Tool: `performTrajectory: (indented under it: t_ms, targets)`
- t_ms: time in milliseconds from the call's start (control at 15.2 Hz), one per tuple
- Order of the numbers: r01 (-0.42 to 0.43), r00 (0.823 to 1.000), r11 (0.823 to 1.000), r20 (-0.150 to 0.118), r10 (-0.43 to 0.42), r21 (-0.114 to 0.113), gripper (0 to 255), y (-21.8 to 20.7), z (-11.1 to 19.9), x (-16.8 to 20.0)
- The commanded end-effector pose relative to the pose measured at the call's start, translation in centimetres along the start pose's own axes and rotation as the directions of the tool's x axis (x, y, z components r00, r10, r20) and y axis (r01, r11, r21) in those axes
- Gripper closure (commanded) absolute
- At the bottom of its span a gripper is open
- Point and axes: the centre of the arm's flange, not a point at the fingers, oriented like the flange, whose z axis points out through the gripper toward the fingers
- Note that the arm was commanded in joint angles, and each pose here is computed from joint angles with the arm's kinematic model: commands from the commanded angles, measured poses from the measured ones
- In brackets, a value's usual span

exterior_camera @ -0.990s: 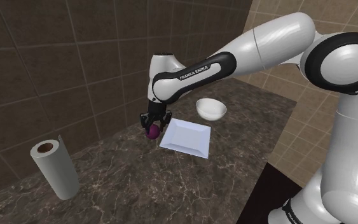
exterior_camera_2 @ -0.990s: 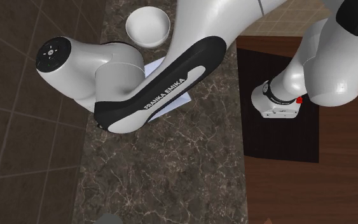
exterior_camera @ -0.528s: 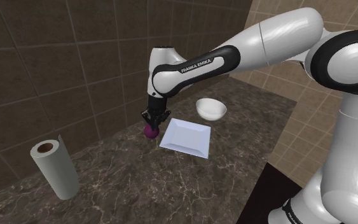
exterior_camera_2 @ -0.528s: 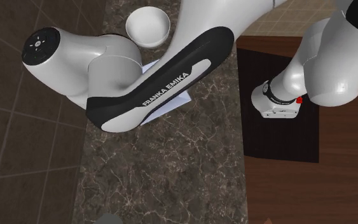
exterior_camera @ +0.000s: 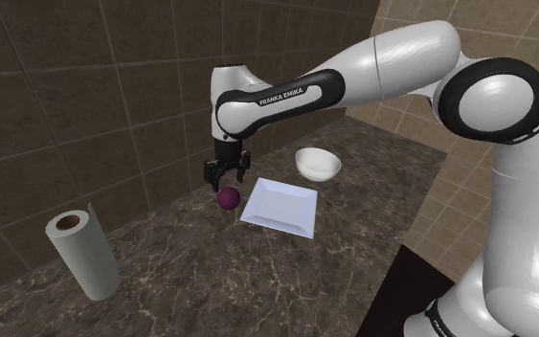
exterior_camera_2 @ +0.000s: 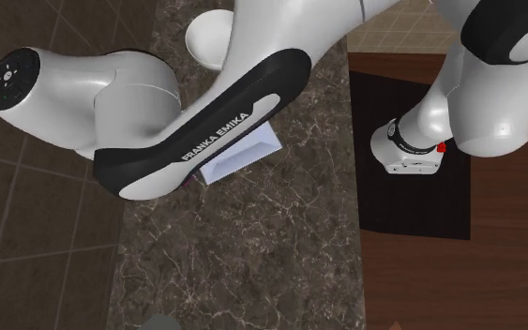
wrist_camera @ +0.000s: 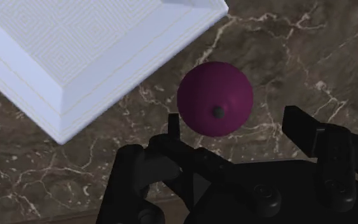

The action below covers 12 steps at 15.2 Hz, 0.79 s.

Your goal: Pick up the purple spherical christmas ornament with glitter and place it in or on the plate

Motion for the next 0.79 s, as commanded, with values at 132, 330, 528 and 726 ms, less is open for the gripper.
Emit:
performTrajectory:
  t_ms: [132,330,528,726]
  targets:
    - [0.267,0.964,0.962,0.036,-0.265,-0.057,0,-0.9,2.4,2.4]
    - [0.267,0.964,0.962,0.036,-0.265,-0.057,0,-0.8,3.9,2.4]
    - [0.267,0.964,0.962,0.036,-0.265,-0.057,0,-0.7,5.3,2.3]
    - [0.267,0.964,0.962,0.036,-0.265,-0.057,0,-0.7,5.3,2.3]
